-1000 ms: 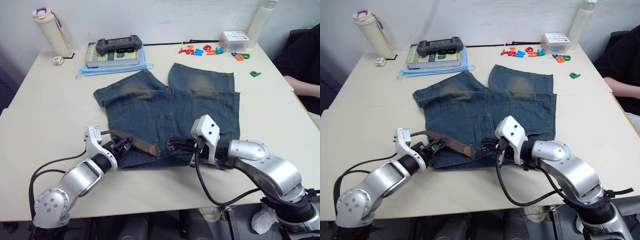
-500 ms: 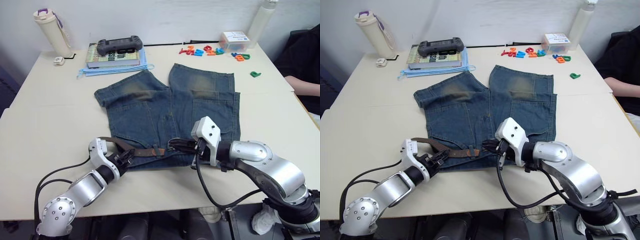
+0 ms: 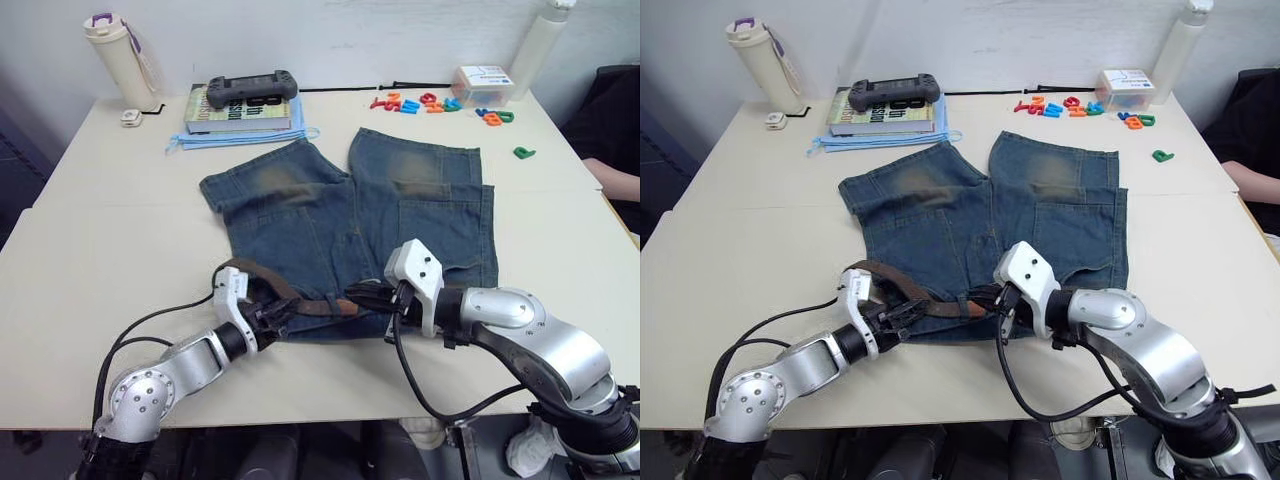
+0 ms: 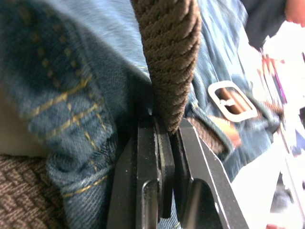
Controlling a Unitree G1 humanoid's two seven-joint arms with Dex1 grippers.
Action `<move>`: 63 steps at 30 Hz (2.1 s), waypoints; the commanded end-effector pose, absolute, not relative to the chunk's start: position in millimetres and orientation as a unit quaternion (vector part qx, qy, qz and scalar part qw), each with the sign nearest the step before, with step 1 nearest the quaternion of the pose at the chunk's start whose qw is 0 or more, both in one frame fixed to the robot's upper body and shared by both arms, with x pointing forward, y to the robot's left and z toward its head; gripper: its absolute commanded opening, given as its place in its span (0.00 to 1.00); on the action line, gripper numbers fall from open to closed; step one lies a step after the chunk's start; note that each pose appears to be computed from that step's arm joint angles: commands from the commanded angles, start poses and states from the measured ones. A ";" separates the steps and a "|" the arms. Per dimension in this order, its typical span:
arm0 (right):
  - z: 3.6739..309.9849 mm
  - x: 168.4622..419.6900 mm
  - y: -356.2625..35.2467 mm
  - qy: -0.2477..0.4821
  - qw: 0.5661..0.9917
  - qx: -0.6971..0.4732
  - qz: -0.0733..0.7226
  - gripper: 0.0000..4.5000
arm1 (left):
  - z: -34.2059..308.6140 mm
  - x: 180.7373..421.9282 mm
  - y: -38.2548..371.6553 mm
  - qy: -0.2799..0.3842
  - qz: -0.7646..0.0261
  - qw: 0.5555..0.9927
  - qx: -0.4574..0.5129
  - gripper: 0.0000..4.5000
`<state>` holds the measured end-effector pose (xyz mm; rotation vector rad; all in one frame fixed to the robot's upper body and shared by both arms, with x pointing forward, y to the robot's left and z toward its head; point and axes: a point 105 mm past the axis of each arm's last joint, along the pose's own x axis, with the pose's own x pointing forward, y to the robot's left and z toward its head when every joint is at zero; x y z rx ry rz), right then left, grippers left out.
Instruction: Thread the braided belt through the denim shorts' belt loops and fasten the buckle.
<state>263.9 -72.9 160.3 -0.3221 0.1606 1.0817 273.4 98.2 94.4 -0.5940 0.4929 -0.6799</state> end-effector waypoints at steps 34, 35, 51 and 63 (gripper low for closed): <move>158.6 277.6 -118.0 -0.080 0.759 -0.504 0.404 0.87 | 94.2 278.2 76.2 0.231 -0.386 0.853 -0.265 0.00; 157.2 279.3 -119.0 -0.083 0.758 -0.510 0.399 0.87 | 94.4 277.9 76.2 0.231 -0.386 0.853 -0.265 0.00; 123.4 276.5 -113.9 -0.076 0.716 -0.552 0.419 0.87 | 96.9 277.2 76.7 0.231 -0.385 0.852 -0.268 0.00; 114.6 274.8 -103.6 -0.090 0.700 -0.564 0.428 0.76 | 97.4 277.2 76.9 0.231 -0.382 0.853 -0.270 0.00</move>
